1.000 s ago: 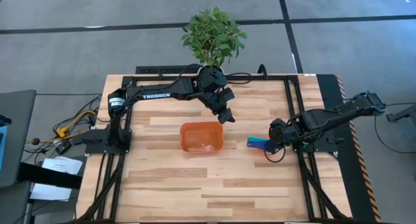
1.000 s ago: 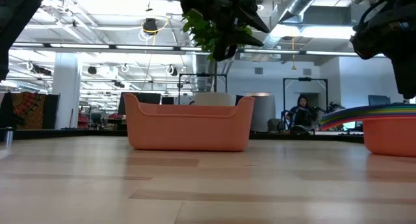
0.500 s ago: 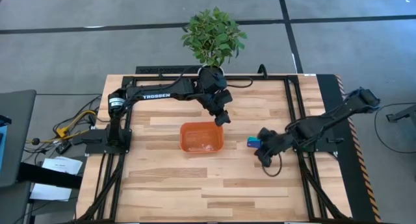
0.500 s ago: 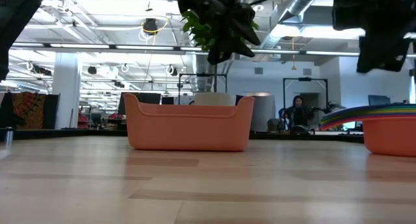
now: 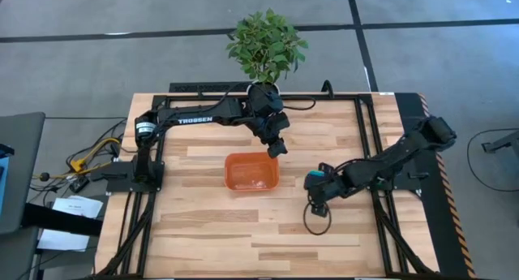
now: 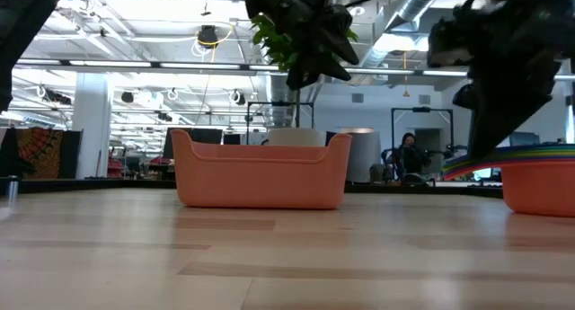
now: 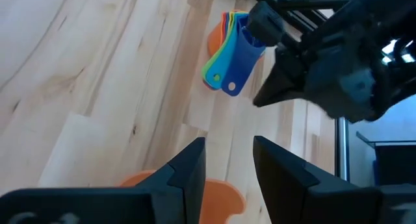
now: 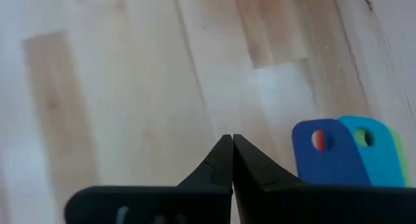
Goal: Nest measuring cups in basket
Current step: Stack the purple measuring cup on top of the light blue measuring cup, then put the nested measuring cups into the orange bin
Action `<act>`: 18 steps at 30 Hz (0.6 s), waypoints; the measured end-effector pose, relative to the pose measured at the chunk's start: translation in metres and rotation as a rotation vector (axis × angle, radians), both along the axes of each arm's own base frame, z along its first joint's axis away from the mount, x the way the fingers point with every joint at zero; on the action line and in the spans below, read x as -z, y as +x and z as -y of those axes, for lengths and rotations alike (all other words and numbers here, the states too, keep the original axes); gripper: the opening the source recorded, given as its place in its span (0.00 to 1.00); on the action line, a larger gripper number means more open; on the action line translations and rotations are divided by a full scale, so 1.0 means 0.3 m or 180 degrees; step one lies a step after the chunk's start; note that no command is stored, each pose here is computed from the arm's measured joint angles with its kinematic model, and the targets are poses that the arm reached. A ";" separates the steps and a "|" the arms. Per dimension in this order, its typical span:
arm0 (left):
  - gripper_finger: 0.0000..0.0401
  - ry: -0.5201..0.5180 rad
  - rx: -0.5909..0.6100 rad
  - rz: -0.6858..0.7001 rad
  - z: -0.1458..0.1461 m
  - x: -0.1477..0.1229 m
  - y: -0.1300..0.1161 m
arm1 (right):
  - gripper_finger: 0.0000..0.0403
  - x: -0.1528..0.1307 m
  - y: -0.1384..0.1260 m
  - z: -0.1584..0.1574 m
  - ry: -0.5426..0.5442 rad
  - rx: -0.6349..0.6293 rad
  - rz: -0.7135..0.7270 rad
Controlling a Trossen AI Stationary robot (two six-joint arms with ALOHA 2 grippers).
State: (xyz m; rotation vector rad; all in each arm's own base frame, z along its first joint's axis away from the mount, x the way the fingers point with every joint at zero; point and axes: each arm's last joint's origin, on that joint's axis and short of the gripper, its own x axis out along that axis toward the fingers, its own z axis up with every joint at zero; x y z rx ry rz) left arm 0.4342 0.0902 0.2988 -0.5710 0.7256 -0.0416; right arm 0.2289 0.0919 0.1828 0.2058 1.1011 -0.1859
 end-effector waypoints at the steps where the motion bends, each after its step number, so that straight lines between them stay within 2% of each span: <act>1: 0.29 -0.0003 0.0001 -0.0010 0.000 0.001 -0.001 | 0.05 0.008 0.009 0.006 -0.0029 0.0011 -0.0037; 9: 0.29 -0.0001 0.0022 -0.0135 0.002 0.011 -0.010 | 0.02 0.036 0.025 0.071 -0.0116 0.0244 -0.0269; 18: 0.29 -0.0002 0.0020 -0.0151 0.002 0.012 -0.010 | 0.04 -0.052 0.010 0.122 -0.0235 0.0406 -0.0020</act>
